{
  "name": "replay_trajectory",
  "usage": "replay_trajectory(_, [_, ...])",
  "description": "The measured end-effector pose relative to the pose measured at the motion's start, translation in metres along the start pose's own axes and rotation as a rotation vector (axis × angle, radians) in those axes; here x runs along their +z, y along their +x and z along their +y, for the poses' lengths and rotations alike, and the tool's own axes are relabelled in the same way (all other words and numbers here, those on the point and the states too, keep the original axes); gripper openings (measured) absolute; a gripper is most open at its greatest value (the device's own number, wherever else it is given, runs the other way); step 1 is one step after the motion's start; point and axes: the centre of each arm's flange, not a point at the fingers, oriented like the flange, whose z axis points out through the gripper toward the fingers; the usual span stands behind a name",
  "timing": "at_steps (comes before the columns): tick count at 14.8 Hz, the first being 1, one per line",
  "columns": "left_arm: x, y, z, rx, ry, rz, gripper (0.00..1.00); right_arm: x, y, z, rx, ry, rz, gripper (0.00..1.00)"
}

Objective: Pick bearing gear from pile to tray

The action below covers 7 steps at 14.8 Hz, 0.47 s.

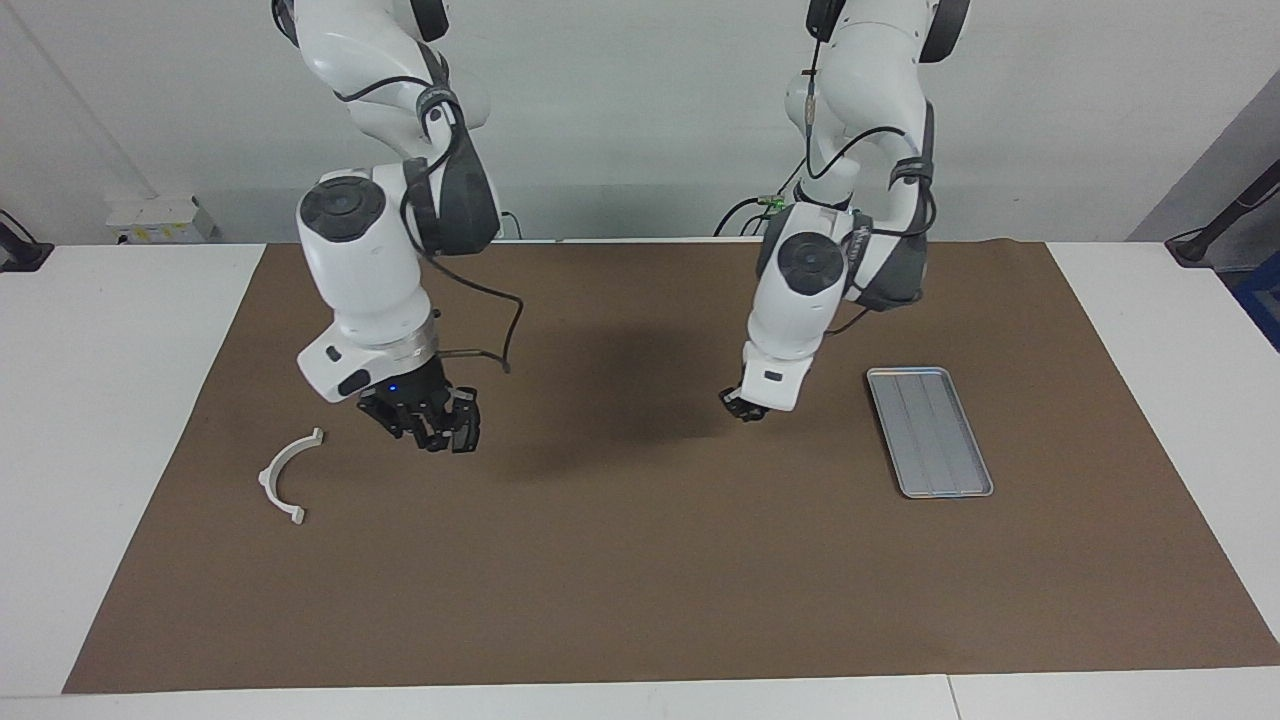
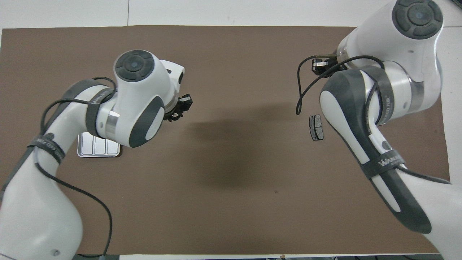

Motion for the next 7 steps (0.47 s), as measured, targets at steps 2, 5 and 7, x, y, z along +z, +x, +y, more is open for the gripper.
replay_trajectory(2, [-0.004,0.020,-0.059,0.068,0.005,-0.017,0.34,-0.014,-0.027,-0.058,0.086,0.012,0.001,0.24])
replay_trajectory(5, [0.006,0.052,-0.130,0.160,0.004,-0.044,0.34,-0.030,-0.085,-0.154,0.204,0.042,0.000,0.24])
replay_trajectory(7, [0.011,0.066,-0.160,0.196,-0.003,-0.045,0.34,-0.031,-0.124,-0.203,0.254,0.052,-0.011,0.24])
